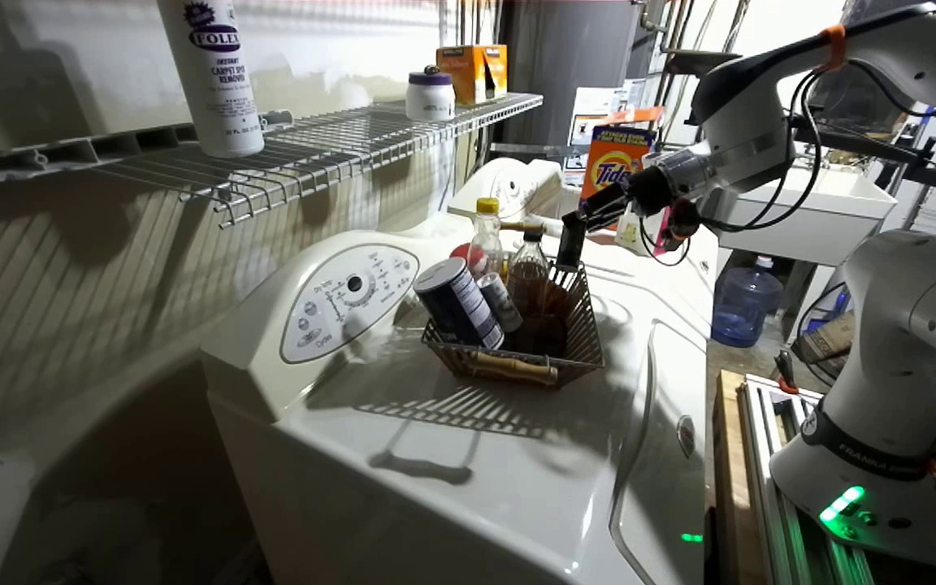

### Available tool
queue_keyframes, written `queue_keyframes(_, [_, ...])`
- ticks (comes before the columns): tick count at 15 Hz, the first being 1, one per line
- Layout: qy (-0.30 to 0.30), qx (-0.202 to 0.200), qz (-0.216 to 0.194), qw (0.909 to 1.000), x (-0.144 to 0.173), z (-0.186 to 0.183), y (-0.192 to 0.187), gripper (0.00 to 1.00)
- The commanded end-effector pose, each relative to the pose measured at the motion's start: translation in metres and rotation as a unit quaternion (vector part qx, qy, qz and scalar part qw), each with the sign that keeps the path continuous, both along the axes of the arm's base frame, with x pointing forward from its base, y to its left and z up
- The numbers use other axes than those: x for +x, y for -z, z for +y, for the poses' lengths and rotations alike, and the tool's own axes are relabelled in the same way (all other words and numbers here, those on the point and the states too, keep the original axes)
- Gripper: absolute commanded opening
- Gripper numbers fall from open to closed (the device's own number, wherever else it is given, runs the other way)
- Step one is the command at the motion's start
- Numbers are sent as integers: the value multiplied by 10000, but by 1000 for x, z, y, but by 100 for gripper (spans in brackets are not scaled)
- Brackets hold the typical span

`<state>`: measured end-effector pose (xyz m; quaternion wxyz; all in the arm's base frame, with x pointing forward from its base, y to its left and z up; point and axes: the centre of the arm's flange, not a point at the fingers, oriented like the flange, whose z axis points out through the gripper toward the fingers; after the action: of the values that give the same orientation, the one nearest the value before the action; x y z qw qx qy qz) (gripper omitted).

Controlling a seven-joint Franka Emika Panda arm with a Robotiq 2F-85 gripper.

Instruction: Put the black can from the bottom shelf in the basket.

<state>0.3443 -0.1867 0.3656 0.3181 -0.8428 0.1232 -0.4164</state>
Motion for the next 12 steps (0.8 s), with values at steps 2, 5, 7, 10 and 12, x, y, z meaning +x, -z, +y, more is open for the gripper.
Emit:
queue_keyframes(2, [366, 575, -142, 9976, 2, 7, 23, 20])
queue_keyframes(5, [500, 792, 29, 9956, 1, 8, 34, 20])
queue_keyframes(7, [581, 913, 117, 9941, 2, 9, 41, 70])
queue_keyframes(10, [633, 832, 183, 9943, 3, 11, 42, 84])
queue_keyframes(12, [554, 660, 144, 9962, 5, 16, 35, 98])
